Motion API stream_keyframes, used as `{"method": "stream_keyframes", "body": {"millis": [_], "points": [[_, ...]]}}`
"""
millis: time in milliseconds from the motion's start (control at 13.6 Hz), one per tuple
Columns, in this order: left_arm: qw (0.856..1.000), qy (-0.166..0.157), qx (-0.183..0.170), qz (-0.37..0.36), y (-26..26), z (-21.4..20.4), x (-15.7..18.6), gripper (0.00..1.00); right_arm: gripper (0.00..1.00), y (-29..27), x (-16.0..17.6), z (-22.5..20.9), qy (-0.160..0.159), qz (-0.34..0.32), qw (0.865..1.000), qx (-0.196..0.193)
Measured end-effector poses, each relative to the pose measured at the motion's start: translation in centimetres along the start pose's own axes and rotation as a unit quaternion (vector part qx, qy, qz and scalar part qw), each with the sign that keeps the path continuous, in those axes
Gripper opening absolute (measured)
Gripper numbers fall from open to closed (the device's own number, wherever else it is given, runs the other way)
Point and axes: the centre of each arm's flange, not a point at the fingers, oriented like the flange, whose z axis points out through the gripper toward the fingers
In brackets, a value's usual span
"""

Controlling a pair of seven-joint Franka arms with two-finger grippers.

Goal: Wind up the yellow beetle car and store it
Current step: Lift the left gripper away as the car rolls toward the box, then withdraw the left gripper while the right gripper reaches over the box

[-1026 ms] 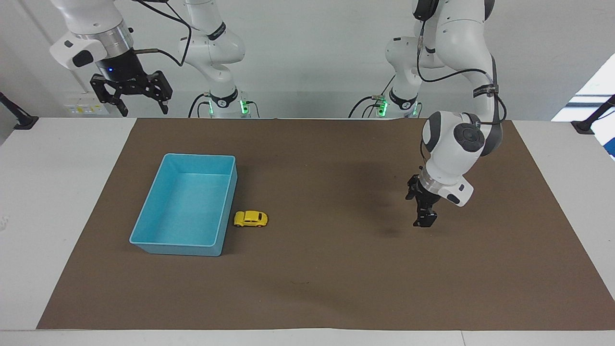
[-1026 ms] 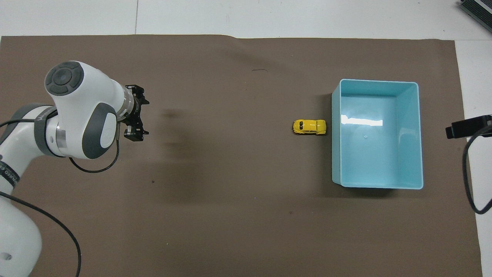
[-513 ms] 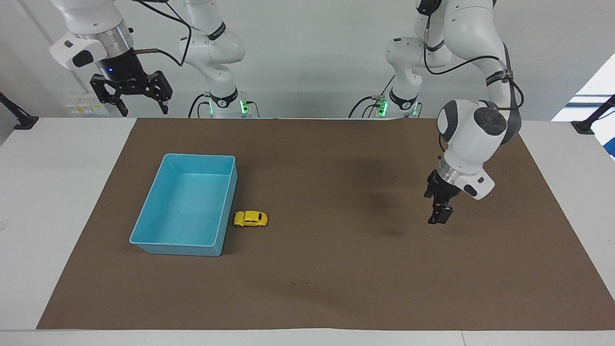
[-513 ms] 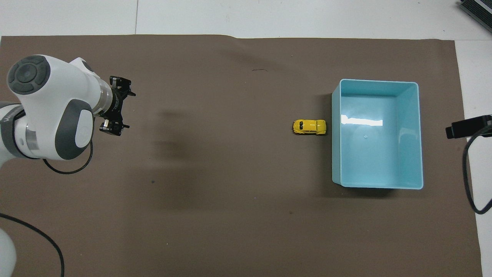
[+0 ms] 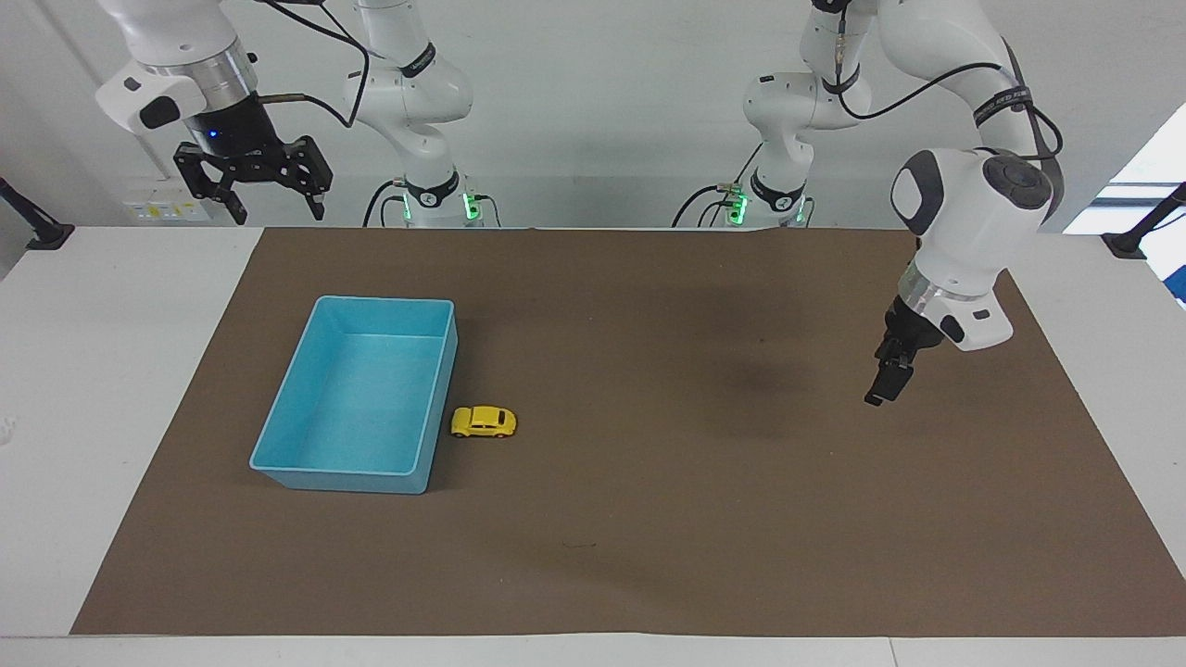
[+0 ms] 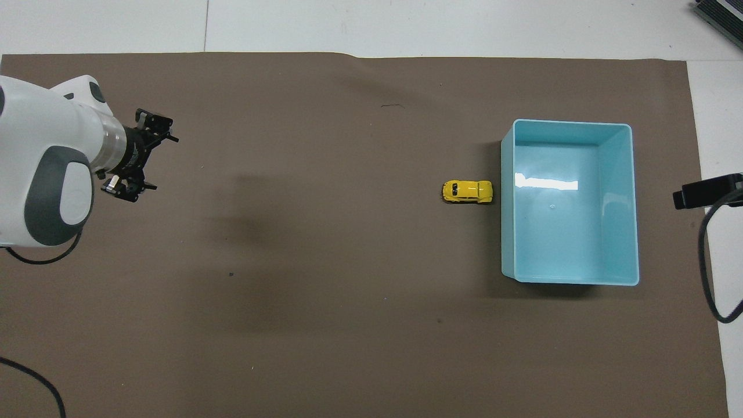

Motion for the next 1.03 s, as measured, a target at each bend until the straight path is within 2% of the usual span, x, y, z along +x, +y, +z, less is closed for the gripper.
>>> {"method": "stream_keyframes", "body": {"millis": [220,366,660,880,1026], "points": [[0.997,0.0,0.0,0.08,-0.4,-1.5,-0.4,1.0,1.0,-0.8,-0.1,-0.3,0.005,-0.014,1.0,0.015],[0.988,-0.005,0.006,0.152,-0.7,-2.1,-0.7,1.0,1.0,-1.7,0.3,-0.6,0.02,-0.054,0.998,0.014],[0.948,-0.025,0.02,0.317,-1.8,-4.0,-1.4,1.0,1.0,-4.5,0.9,-0.9,0.038,-0.166,0.985,0.009],[0.923,-0.027,0.019,0.383,-2.0,-5.2,-1.7,1.0,1.0,-4.5,1.2,-0.8,0.046,-0.271,0.962,0.002],[0.915,-0.025,0.022,0.401,-2.1,-6.8,-1.9,1.0,1.0,-4.9,1.9,-0.2,0.053,-0.355,0.933,-0.004]]}}
